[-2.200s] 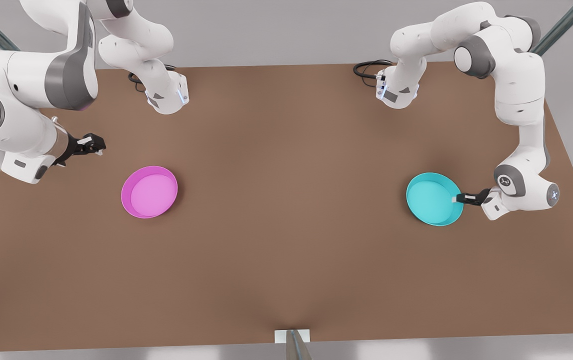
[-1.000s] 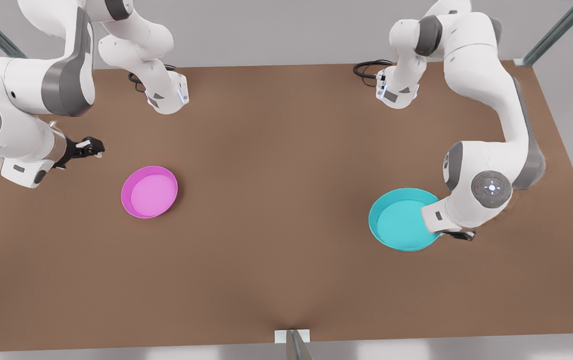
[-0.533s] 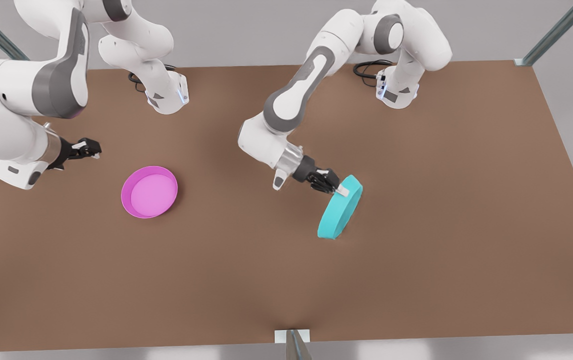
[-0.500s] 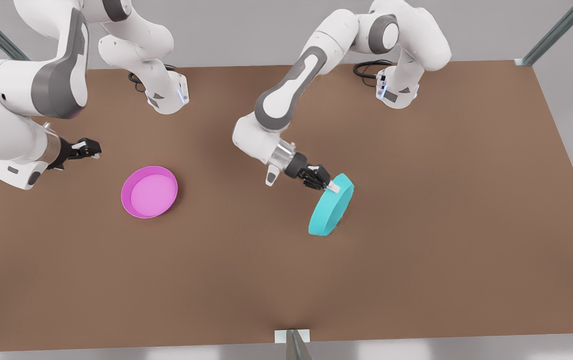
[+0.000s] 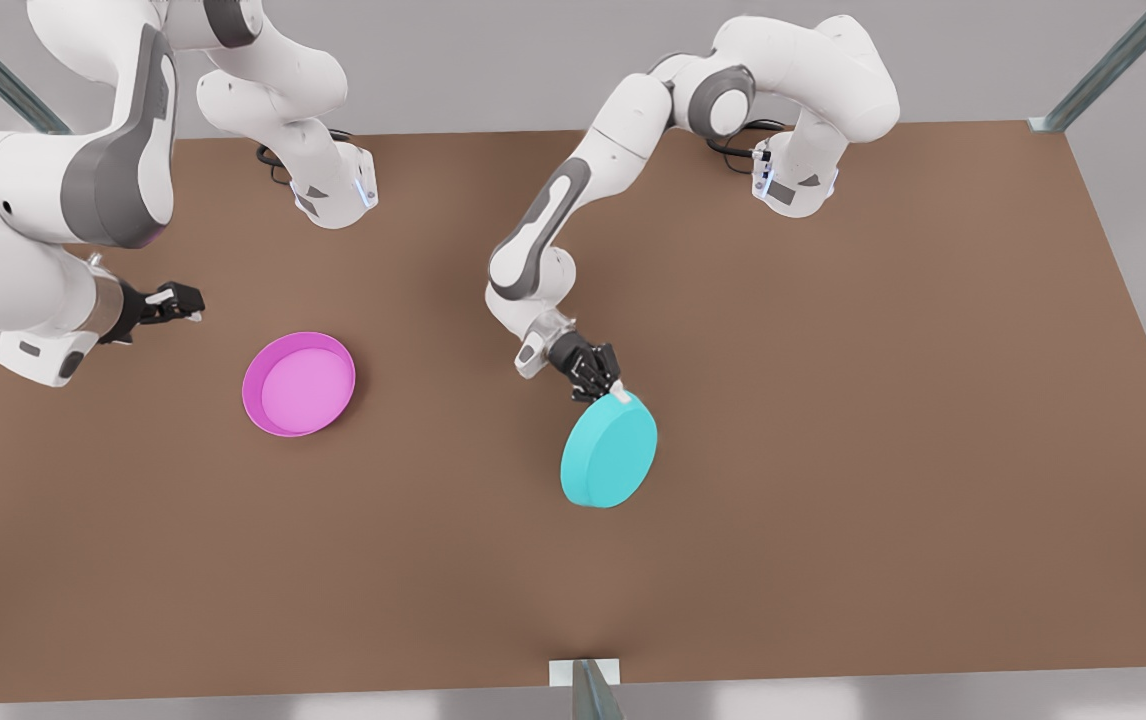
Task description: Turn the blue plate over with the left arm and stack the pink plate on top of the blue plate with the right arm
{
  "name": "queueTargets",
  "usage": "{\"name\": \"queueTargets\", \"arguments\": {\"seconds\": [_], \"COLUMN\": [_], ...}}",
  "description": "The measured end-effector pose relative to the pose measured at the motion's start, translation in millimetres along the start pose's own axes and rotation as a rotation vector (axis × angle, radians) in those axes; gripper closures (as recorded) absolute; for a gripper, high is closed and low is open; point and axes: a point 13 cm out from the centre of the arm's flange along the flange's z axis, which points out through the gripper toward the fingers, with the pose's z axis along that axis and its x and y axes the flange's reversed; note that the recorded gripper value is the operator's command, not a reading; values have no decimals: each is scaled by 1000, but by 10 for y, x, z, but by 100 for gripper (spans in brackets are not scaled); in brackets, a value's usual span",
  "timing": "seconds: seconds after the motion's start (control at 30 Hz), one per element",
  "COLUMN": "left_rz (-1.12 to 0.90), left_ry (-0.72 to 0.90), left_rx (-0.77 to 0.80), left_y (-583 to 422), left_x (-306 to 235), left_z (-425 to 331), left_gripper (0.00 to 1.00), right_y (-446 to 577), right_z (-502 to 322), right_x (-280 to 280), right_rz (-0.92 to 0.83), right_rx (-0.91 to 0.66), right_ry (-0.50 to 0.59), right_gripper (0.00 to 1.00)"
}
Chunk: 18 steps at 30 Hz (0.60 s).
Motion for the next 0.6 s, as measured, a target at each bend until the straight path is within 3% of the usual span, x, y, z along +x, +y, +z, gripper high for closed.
{"name": "queueTargets", "arguments": {"seconds": [0.07,0.1,0.17,0.27,0.33,0.43,0.5,0.53,0.6], "left_rz": [-82,-124,-208,-303,-421,-489,-411,-356,-385], "left_ry": [-15,-17,-19,-5,114,434,666,773,1114], "left_rx": [10,17,35,64,153,383,461,469,490], "left_y": [-78,-102,-139,-202,-144,193,631,836,1559], "left_x": [46,52,31,117,-5,72,365,502,-242], "left_z": [-52,-85,-173,-385,-939,-2558,-3382,-3627,-3294], "left_gripper": [79,69,0,0,0,0,0,0,0], "right_y": [3,6,6,3,-20,-302,-748,-916,-1025], "right_z": [15,18,20,22,30,260,660,814,1163], "right_x": [-11,-13,-14,-13,-4,2,120,157,160], "right_rz": [-1,-1,-2,-1,3,38,93,110,103], "right_rx": [-3,-4,-5,-6,-8,-29,-73,-87,-108], "right_ry": [3,3,3,3,5,37,74,82,106], "right_gripper": [0,0,0,0,0,0,0,0,0]}}
